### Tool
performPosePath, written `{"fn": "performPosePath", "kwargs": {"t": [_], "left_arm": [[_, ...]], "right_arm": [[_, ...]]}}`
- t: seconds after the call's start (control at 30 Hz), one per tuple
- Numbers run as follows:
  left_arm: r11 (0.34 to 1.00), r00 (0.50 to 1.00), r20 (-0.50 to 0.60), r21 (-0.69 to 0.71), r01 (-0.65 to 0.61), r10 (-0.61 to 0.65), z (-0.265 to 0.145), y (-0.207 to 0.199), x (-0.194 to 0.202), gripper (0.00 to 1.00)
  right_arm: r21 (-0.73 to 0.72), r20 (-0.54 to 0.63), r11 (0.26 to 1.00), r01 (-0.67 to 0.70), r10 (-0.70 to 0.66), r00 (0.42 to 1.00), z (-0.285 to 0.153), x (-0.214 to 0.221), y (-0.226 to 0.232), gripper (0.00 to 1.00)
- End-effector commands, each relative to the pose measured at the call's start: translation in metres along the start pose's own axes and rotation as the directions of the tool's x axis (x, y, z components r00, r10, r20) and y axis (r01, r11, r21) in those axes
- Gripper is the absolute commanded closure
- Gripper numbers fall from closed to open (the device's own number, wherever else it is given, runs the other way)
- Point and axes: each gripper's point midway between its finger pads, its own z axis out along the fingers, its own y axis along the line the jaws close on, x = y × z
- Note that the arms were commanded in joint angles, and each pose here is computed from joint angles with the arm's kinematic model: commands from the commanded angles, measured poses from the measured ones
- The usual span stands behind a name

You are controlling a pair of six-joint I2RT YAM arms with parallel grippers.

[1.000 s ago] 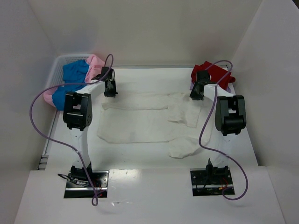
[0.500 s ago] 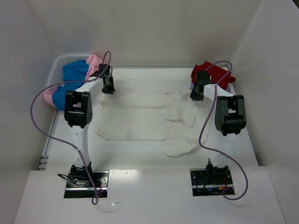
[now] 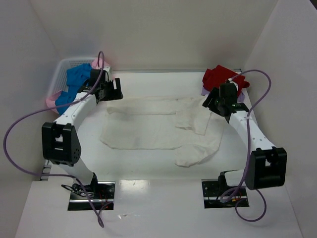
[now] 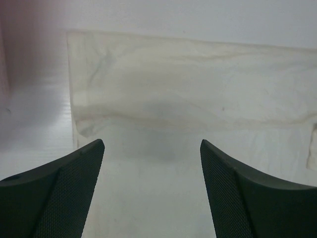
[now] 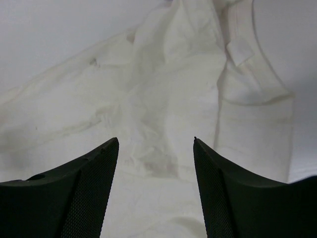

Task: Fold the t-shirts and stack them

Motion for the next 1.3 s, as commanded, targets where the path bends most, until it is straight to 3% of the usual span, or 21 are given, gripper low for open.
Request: {"fn": "performPosePath", "kwargs": {"t": [0.0, 0.1, 0.27, 0.33, 0.47, 0.8, 1.27], "left_arm": [[0.996, 0.995, -0.066, 0.031, 0.079, -0.077, -0.021, -0.002, 0.054, 0.12], [0.995, 0.993, -0.066, 0.002, 0.101, -0.1, -0.037, 0.004, 0.069, 0.11], [0.991, 0.991, -0.035, -0.002, 0.132, -0.132, -0.054, 0.005, 0.074, 0.07], [0.991, 0.991, -0.021, 0.003, 0.131, -0.131, -0.057, 0.004, 0.071, 0.07], [0.991, 0.991, -0.027, 0.027, 0.131, -0.131, -0.058, 0.0, 0.071, 0.06], [0.99, 0.989, -0.078, 0.055, 0.127, -0.122, -0.046, -0.004, 0.083, 0.05], [0.99, 0.985, -0.129, 0.065, 0.126, -0.116, -0.029, -0.005, 0.093, 0.05]], "right_arm": [[0.123, -0.187, 0.992, 0.035, -0.011, 0.982, -0.014, 0.082, -0.015, 0.32], [0.183, -0.235, 0.983, 0.011, 0.033, 0.971, -0.024, 0.109, -0.022, 0.32], [0.163, -0.328, 0.986, -0.013, 0.066, 0.942, -0.041, 0.145, 0.008, 0.33], [0.173, -0.311, 0.984, -0.042, 0.095, 0.946, -0.048, 0.153, 0.008, 0.27], [0.175, -0.28, 0.98, -0.093, 0.14, 0.95, -0.066, 0.157, 0.009, 0.25], [0.338, -0.317, 0.94, -0.051, 0.165, 0.934, -0.109, 0.193, -0.027, 0.16], [0.445, -0.194, 0.888, -0.111, 0.217, 0.957, -0.099, 0.182, -0.032, 0.13]]}}
